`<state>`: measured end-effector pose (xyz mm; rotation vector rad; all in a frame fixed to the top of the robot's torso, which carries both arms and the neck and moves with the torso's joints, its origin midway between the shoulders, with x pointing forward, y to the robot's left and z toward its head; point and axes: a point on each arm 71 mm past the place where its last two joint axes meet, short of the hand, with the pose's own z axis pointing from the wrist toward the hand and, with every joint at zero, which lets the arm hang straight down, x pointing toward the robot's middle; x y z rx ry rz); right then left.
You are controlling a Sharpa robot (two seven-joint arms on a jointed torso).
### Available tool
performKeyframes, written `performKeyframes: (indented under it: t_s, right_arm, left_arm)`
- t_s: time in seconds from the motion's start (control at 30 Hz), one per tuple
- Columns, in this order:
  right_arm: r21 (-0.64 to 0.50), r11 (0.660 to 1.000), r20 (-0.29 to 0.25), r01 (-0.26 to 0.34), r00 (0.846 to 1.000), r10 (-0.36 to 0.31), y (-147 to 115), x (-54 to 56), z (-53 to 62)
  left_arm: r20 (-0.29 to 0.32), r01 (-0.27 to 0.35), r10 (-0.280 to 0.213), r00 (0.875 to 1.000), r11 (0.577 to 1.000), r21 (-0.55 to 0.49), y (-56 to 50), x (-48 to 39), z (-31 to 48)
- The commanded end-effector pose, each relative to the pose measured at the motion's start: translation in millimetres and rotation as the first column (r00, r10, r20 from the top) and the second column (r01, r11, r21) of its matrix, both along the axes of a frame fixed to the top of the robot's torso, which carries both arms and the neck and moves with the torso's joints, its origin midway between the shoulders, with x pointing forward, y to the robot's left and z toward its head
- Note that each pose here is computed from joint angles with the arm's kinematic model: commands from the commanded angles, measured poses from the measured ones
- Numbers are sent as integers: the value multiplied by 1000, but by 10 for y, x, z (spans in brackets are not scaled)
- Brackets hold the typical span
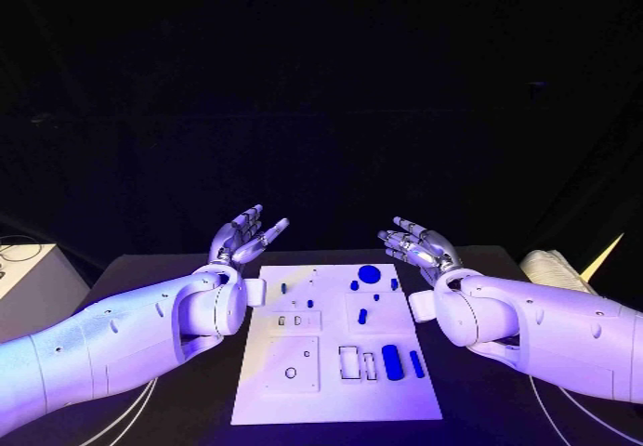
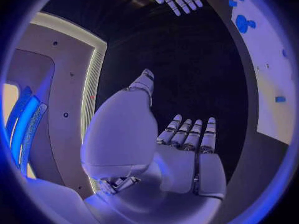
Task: Assemble the parts on the task board
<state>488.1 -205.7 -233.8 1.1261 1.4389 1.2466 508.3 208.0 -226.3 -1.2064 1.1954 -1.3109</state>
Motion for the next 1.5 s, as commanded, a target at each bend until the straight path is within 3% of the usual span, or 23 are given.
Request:
performKeyframes:
  t_s: [0.03, 0.17, 0.2, 0.33, 0.53, 0.77, 1.03, 1.13, 1.27, 1.43, 1.5]
  right_arm:
    - [17, 988, -44, -151, 987, 151, 83, 5, -17]
    - [12, 986, -51, -166, 985, 166, 78, 16, -20]
    - [-157, 976, 26, -149, 988, 155, -72, 90, 42]
    - [-253, 956, 82, -150, 981, 176, -111, 129, 109]
    - [-446, 884, 182, -140, 953, 243, -148, 212, 242]
    - [-603, 788, 226, -127, 919, 322, -154, 309, 372]
    - [-789, 605, 209, -108, 878, 430, -99, 391, 505]
    - [-852, 515, 184, -96, 866, 465, -76, 424, 548]
    - [-909, 409, 152, -76, 854, 498, -57, 448, 589]
    - [-952, 301, 117, -55, 844, 523, -17, 470, 610]
    - [-961, 273, 105, -51, 842, 529, 6, 476, 609]
  left_arm:
    - [41, 76, -73, 997, 994, -78, -49, 23, 42]
    - [41, 76, -73, 996, 994, -79, -48, 24, 42]
    - [36, 101, -98, 995, 991, -92, 51, -36, 66]
    - [50, 122, -118, 992, 988, -91, 81, -70, 103]
    - [70, 164, -159, 985, 983, -79, 99, -132, 171]
    - [83, 206, -199, 976, 975, -80, 87, -212, 272]
    - [88, 261, -253, 963, 960, -101, 79, -360, 413]
    - [91, 287, -278, 956, 951, -113, 74, -428, 470]
    - [97, 318, -308, 947, 939, -128, 62, -501, 533]
    - [103, 342, -330, 938, 929, -139, 53, -564, 598]
    - [106, 347, -335, 936, 927, -141, 48, -578, 617]
